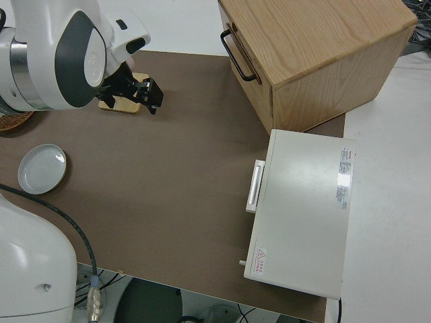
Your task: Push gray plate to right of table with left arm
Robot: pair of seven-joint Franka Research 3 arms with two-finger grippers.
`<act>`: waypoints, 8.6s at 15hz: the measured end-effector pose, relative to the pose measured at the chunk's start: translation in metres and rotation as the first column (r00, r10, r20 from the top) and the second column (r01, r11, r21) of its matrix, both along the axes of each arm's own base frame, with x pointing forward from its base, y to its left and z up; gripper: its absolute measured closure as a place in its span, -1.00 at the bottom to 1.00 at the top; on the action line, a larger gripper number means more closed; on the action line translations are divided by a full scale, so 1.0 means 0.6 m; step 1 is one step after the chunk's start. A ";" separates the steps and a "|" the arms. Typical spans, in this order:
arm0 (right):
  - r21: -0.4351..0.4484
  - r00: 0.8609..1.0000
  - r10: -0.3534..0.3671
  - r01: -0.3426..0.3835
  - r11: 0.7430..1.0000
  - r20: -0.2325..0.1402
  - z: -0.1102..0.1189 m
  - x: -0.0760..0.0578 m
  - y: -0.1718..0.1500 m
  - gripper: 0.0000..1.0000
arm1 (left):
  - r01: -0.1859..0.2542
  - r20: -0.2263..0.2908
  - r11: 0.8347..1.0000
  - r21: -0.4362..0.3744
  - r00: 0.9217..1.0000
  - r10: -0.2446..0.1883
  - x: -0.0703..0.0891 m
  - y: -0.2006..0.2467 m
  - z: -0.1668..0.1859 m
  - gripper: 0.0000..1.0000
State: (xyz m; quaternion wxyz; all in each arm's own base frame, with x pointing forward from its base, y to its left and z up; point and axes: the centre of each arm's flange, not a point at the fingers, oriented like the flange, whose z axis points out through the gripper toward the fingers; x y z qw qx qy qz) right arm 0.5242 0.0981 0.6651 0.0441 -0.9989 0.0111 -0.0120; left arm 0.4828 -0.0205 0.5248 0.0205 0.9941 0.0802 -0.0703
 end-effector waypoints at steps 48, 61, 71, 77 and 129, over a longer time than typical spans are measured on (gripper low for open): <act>0.000 1.000 0.000 0.000 1.000 0.000 0.000 0.000 0.000 -0.99 | -0.031 -0.016 0.996 -0.084 0.999 0.030 -0.081 -0.121 -0.366 0.95; 0.000 1.000 0.000 0.000 1.000 0.000 0.000 0.000 0.000 -0.99 | -0.099 0.036 0.993 -0.070 0.994 0.102 -0.111 -0.294 -0.364 0.95; 0.000 1.000 0.000 0.000 1.000 0.000 0.000 0.000 0.000 -0.99 | -0.144 0.083 0.985 -0.100 0.985 0.152 -0.139 -0.401 -0.365 0.95; 0.000 1.000 0.000 0.000 1.000 0.000 0.000 0.000 0.000 -0.99 | -0.180 0.104 0.974 -0.139 0.975 0.195 -0.164 -0.486 -0.366 0.95; 0.000 1.000 0.000 0.000 1.000 0.000 0.000 0.000 0.000 -0.99 | 0.001 0.087 0.996 0.092 0.996 -0.009 0.048 -0.090 0.035 -1.00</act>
